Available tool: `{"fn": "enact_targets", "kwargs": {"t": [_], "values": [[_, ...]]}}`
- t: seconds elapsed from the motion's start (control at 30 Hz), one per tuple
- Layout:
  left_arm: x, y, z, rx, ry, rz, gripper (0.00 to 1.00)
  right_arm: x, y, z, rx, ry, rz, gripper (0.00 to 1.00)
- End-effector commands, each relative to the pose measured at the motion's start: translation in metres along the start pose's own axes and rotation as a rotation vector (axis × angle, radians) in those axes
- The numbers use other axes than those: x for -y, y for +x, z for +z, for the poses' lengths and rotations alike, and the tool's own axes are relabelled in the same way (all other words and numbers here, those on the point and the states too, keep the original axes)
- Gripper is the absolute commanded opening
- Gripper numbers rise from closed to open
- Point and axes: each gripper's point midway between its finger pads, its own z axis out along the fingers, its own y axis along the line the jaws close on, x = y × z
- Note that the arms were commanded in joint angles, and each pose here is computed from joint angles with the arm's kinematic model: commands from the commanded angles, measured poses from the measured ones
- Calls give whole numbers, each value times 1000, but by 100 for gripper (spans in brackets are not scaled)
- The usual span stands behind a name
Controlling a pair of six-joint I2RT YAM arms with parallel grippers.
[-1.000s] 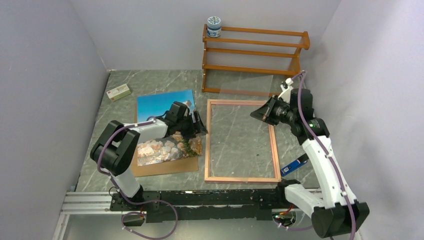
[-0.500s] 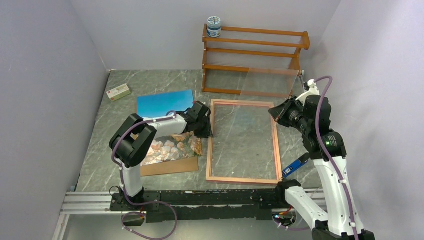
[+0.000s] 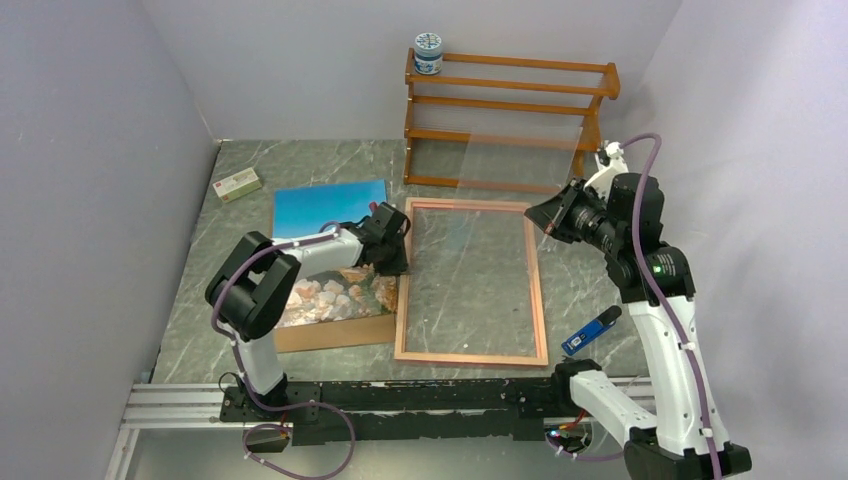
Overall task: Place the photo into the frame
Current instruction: Move the photo frame to the center of the board, then place the photo frame item in the photo frame.
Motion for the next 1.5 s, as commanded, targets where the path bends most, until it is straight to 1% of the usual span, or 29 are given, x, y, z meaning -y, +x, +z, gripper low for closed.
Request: {"fn": "enact_targets", "kwargs": {"t": [0.0, 0.23, 0.43, 0.5, 0.57, 0.63, 0.77, 0.9, 1.03, 1.13, 1.27, 1.37, 1.47], "values": [[-67, 17, -10, -55, -205, 12, 32, -33, -11, 2, 6, -164, -14, 0], [-83, 14, -19, -54, -214, -16, 32, -47, 2, 14, -88, -270, 15, 0], [-90, 12, -25, -50, -181, -23, 33, -67, 14, 18, -199, -414, 60, 0], [-90, 9, -26, -48, -158, -5, 34, -76, 20, 19, -250, -487, 93, 0], [-87, 4, -28, -33, -133, 7, 38, -78, 27, 25, -305, -529, 136, 0], [-81, 0, -33, -27, -94, 10, 43, -72, 33, 37, -336, -520, 161, 0], [-59, -15, -54, -5, 37, -15, 54, -47, 47, 63, -376, -423, 182, 0], [-53, -21, -77, 28, 70, -24, 57, -34, 59, 78, -400, -397, 207, 0], [-66, -22, -92, 59, 40, -61, 56, -31, 65, 85, -409, -428, 203, 0], [-87, -26, -103, 104, -45, -101, 53, -32, 67, 90, -429, -451, 222, 0], [-112, -33, -120, 185, -160, -160, 55, -40, 65, 93, -447, -494, 272, 0], [-123, -36, -131, 240, -201, -192, 56, -45, 61, 97, -460, -518, 308, 0], [-130, -39, -139, 278, -220, -217, 59, -38, 65, 110, -481, -482, 324, 0]]}}
